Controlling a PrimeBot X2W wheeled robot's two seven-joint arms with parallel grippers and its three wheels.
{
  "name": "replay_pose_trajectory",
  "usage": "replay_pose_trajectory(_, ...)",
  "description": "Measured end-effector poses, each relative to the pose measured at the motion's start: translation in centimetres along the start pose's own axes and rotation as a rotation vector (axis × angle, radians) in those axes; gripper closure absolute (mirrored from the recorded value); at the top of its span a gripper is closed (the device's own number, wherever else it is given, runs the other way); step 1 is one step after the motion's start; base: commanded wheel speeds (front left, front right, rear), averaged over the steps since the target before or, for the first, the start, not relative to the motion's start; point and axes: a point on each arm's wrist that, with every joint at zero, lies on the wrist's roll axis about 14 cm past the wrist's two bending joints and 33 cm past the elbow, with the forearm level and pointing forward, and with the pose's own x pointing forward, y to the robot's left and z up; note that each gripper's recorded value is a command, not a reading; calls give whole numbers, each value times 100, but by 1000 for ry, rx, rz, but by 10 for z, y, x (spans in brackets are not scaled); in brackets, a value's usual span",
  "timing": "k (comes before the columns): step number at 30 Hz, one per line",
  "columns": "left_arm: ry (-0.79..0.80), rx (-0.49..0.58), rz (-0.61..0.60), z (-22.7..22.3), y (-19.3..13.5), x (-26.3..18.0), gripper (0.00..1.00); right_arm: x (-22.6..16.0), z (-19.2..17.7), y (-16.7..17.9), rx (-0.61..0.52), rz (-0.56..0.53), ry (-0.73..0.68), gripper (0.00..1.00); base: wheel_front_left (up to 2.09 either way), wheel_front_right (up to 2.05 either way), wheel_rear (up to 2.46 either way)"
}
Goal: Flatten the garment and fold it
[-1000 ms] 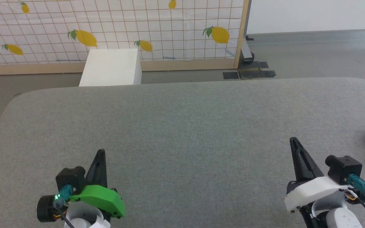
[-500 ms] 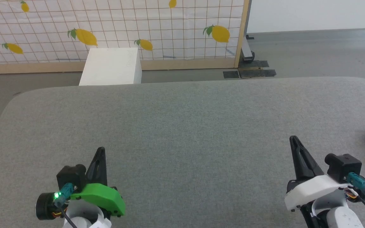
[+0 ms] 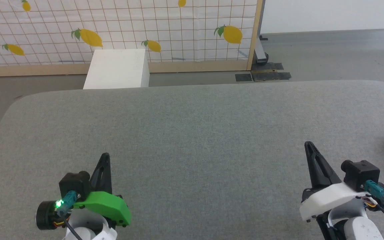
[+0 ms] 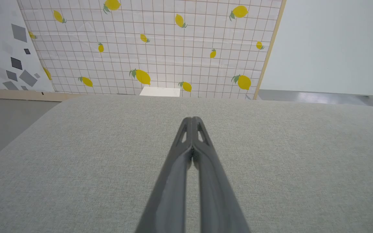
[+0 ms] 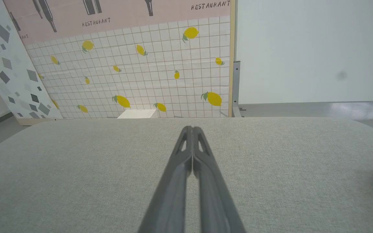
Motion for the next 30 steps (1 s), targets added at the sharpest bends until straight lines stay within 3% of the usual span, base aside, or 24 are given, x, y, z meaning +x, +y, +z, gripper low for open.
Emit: replay_pose_trajectory(30, 7, 39, 7, 3, 1, 0, 100, -1, -1, 2, -48, 9, 20, 100, 0, 0, 0)
